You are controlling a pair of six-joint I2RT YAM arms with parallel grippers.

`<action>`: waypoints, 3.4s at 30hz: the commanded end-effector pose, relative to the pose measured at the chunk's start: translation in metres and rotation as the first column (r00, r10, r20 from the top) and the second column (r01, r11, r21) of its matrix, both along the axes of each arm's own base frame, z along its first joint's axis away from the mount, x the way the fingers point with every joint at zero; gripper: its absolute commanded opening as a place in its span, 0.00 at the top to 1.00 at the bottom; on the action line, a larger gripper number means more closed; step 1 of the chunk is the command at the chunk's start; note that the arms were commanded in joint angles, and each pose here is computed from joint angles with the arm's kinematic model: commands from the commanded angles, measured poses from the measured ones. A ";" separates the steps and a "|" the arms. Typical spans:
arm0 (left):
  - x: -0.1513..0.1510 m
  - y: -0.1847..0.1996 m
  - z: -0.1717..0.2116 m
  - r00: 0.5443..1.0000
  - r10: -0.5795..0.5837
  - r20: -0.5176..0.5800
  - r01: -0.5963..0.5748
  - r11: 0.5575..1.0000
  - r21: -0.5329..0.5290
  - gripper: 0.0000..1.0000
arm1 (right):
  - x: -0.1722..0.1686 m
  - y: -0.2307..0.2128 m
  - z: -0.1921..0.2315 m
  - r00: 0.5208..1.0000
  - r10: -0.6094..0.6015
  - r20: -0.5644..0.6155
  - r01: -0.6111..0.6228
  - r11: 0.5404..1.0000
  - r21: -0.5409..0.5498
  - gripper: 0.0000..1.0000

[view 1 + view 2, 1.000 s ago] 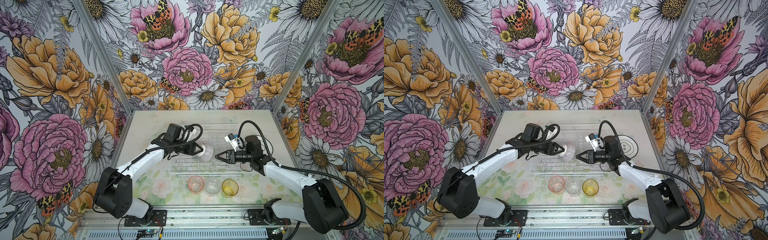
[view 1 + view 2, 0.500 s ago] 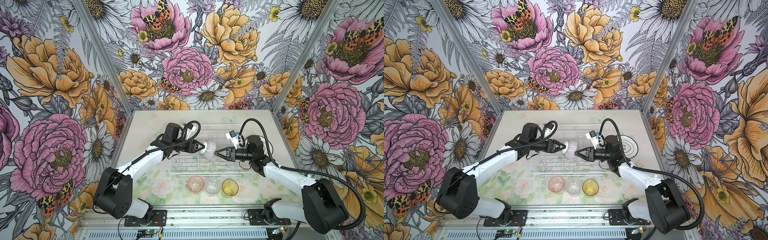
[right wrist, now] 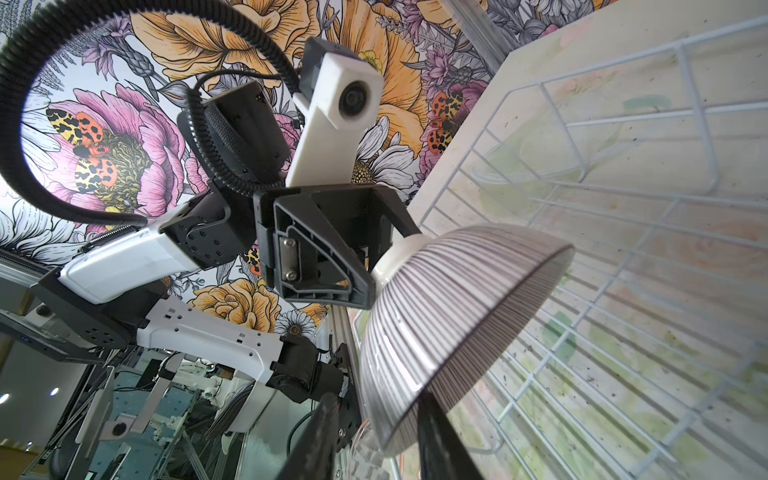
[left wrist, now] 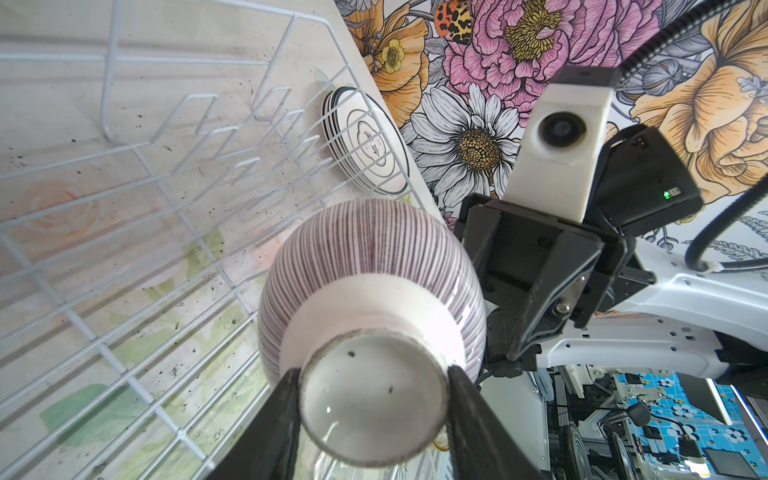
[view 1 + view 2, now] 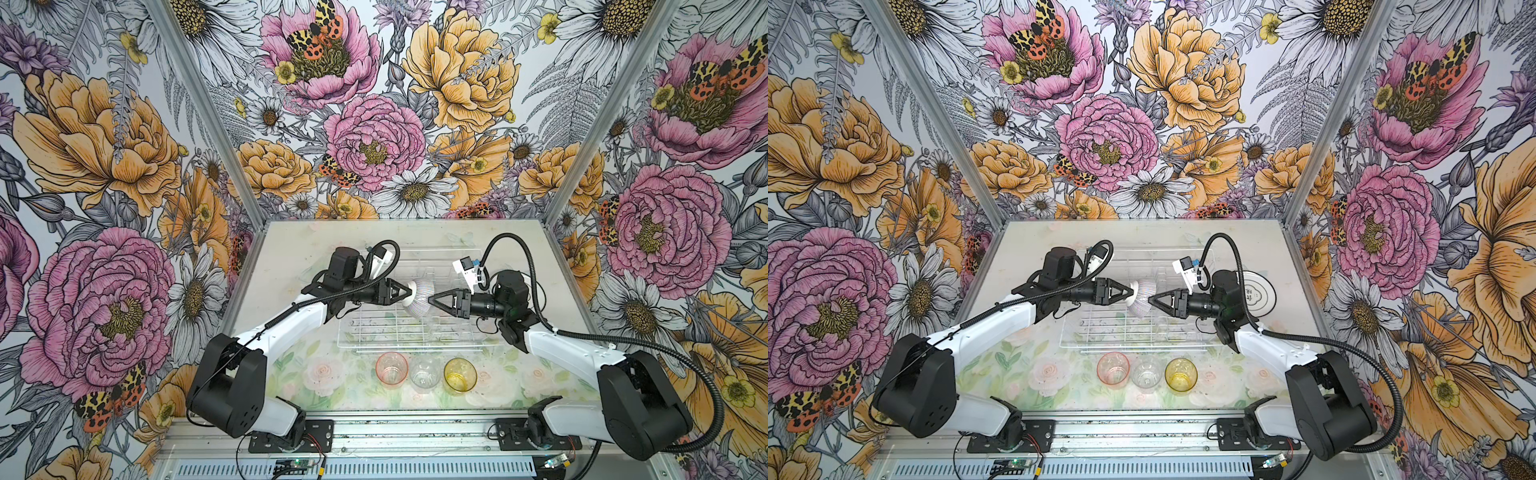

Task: Unload the mixed dishes from the dish rack
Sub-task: 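Close the right gripper on the bowl rim held by the left gripper, then open and withdraw the left gripper while the right gripper pulls the bowl away, then carry the bowl down toward the table beside the pink glass with the right gripper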

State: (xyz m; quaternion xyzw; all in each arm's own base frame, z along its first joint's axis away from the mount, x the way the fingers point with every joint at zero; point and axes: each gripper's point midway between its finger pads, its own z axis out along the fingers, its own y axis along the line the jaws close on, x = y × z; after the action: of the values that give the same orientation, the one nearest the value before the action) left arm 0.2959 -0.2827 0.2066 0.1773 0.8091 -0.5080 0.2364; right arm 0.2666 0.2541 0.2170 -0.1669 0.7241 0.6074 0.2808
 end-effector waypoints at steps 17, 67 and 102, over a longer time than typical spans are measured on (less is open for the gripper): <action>-0.002 -0.012 0.031 0.995 -0.046 0.083 0.055 0.993 -0.109 0.52 | 0.001 0.019 0.016 0.998 0.059 0.031 -0.062 0.991 0.122 0.76; 0.008 0.081 0.062 0.932 0.267 0.245 -0.298 0.949 0.098 0.17 | -0.005 0.012 0.041 0.984 0.007 0.179 0.036 0.971 -0.236 1.00; 0.031 0.136 0.045 0.881 0.404 0.247 -0.452 0.872 0.187 0.17 | -0.030 0.023 0.063 0.681 0.229 0.695 0.564 0.442 -0.698 1.00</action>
State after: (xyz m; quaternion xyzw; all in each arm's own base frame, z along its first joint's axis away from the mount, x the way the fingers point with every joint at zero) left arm 0.3212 -0.1521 0.2474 0.0676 0.8556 -0.3338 0.3898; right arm 0.2298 0.2736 0.2473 -0.4219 0.8026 0.0306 0.4206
